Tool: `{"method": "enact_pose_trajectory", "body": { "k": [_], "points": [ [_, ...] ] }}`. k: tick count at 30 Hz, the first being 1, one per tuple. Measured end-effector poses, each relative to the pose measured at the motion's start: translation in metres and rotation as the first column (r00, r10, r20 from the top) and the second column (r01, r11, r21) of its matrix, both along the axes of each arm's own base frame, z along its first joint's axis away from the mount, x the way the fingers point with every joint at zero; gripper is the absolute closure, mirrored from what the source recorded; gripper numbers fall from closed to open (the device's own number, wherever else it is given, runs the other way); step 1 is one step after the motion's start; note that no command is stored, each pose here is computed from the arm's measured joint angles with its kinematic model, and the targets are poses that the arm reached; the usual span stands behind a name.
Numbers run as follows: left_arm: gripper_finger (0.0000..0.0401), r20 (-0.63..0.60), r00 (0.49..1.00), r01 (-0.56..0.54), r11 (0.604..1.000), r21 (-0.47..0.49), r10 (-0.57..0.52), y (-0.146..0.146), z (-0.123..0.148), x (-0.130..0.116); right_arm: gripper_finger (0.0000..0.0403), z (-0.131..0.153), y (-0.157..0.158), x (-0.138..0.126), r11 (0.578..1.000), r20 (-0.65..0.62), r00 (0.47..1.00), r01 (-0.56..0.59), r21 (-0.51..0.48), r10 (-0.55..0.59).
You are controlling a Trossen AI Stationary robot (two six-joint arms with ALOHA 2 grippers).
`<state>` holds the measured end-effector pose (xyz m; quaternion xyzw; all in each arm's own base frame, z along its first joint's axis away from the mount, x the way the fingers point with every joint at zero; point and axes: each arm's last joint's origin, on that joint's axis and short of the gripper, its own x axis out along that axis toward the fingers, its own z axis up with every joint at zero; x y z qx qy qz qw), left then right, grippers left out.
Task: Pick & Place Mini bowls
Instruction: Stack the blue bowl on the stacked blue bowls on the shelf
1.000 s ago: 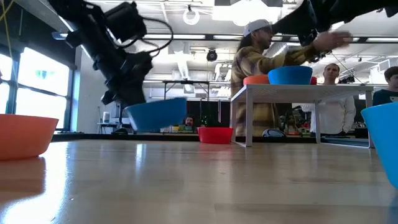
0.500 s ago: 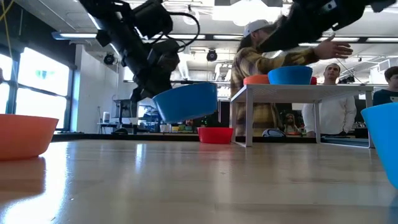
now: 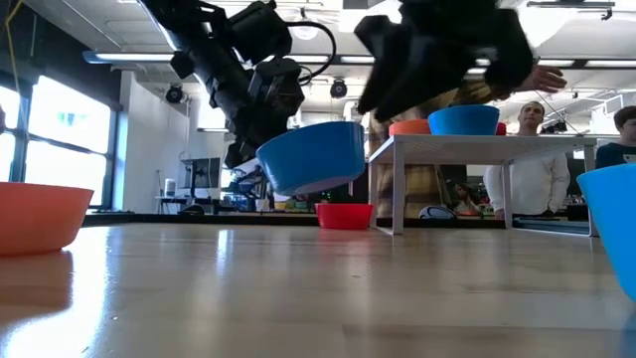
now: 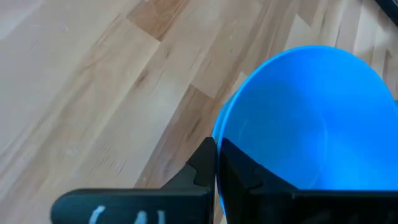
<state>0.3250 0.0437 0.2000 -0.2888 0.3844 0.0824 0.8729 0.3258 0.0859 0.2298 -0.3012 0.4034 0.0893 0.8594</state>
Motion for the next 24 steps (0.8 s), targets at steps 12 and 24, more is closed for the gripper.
{"method": "enact_pose_trajectory", "body": {
  "k": [12, 24],
  "points": [
    [0.0401, 0.001, 1.0, 0.016, 1.0, 0.014, -0.016, 0.0, 0.0, 0.0, 0.0309, -0.015, -0.005, 0.034, 0.981, -0.159, 0.984, -0.109, -0.161, 0.083],
    [0.0385, 0.015, 0.999, 0.034, 0.999, 0.019, -0.034, 0.0, 0.001, 0.001, 0.0391, -0.017, -0.006, 0.035, 0.98, -0.175, 0.974, -0.165, -0.112, 0.144]
  ]
}}
